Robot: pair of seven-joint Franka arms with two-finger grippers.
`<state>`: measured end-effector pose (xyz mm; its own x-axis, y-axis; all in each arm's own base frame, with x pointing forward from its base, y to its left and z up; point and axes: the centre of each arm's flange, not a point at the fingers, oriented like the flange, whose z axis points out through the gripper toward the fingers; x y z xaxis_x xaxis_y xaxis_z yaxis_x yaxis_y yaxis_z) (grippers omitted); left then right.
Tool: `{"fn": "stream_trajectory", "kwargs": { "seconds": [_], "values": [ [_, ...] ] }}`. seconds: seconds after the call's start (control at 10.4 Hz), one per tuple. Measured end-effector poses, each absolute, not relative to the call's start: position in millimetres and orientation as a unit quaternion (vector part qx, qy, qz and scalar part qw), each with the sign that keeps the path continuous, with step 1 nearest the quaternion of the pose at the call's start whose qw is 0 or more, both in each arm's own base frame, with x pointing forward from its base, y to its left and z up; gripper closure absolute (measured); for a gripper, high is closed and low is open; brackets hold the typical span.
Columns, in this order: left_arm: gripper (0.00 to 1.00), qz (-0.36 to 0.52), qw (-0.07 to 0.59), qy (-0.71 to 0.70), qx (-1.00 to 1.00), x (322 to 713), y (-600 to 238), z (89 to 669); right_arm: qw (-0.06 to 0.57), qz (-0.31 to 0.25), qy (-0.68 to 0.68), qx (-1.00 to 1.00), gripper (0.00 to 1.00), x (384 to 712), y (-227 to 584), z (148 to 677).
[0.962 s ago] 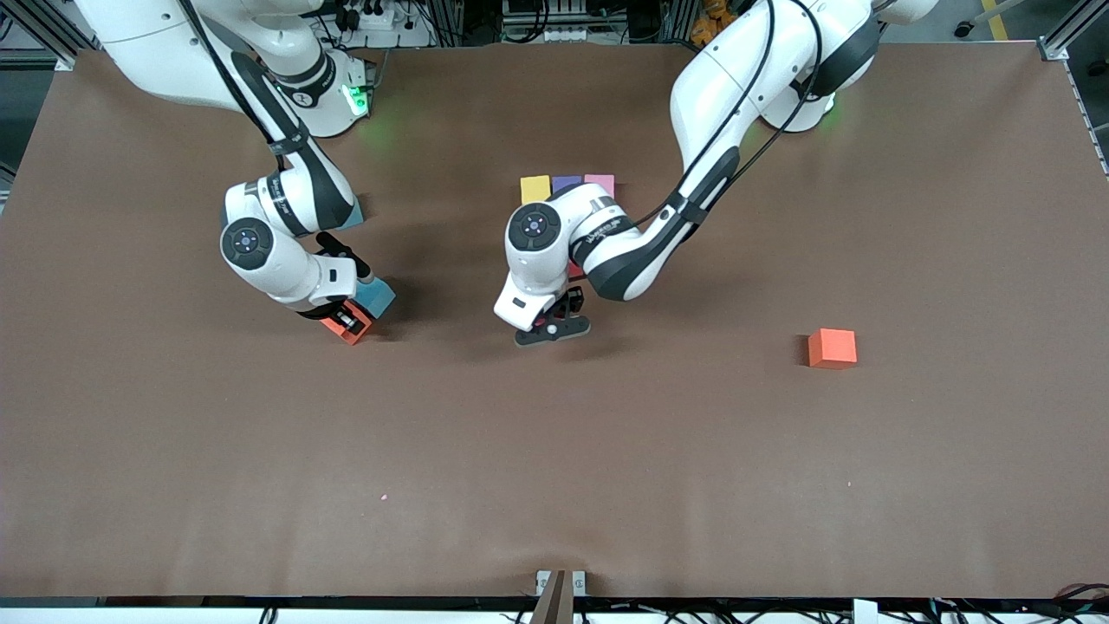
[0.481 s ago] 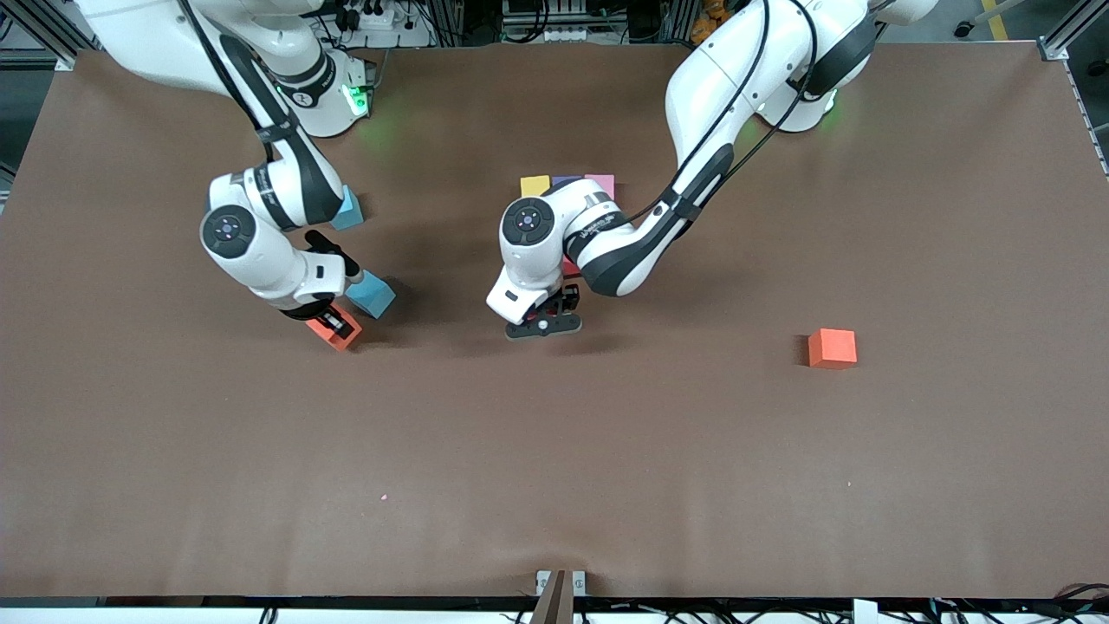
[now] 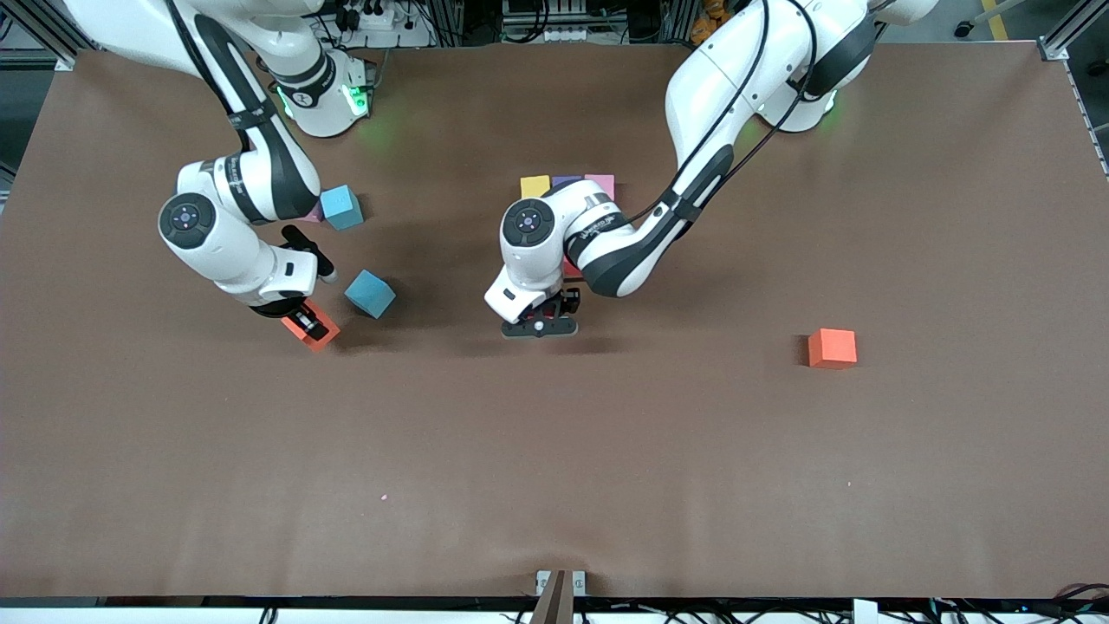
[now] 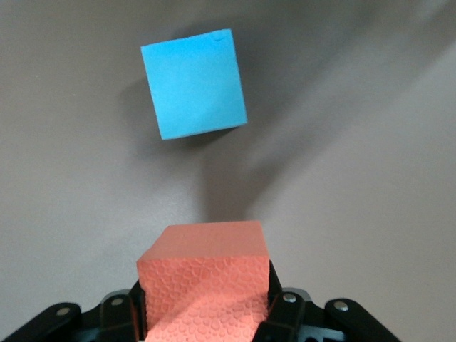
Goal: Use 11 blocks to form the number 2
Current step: 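Lower the pink block into the figure while the right gripper lifts orange, then release the pink block with the left gripper while the right gripper carries orange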
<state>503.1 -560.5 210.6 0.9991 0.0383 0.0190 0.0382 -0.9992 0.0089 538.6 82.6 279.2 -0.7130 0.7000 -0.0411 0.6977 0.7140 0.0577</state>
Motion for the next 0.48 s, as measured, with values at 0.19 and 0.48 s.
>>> {"fn": "stream_trajectory", "kwargs": {
  "seconds": [0.19,0.48],
  "values": [
    [0.38,0.009,0.004,0.017,1.0,502.1,-561.0,209.4,0.036,0.028,0.913,0.405,0.41,539.6,88.1,296.2],
    [0.38,0.008,0.003,0.014,1.0,498.5,-564.1,208.4,0.029,0.033,0.863,0.504,0.41,536.8,98.9,299.4]
  ]
}}
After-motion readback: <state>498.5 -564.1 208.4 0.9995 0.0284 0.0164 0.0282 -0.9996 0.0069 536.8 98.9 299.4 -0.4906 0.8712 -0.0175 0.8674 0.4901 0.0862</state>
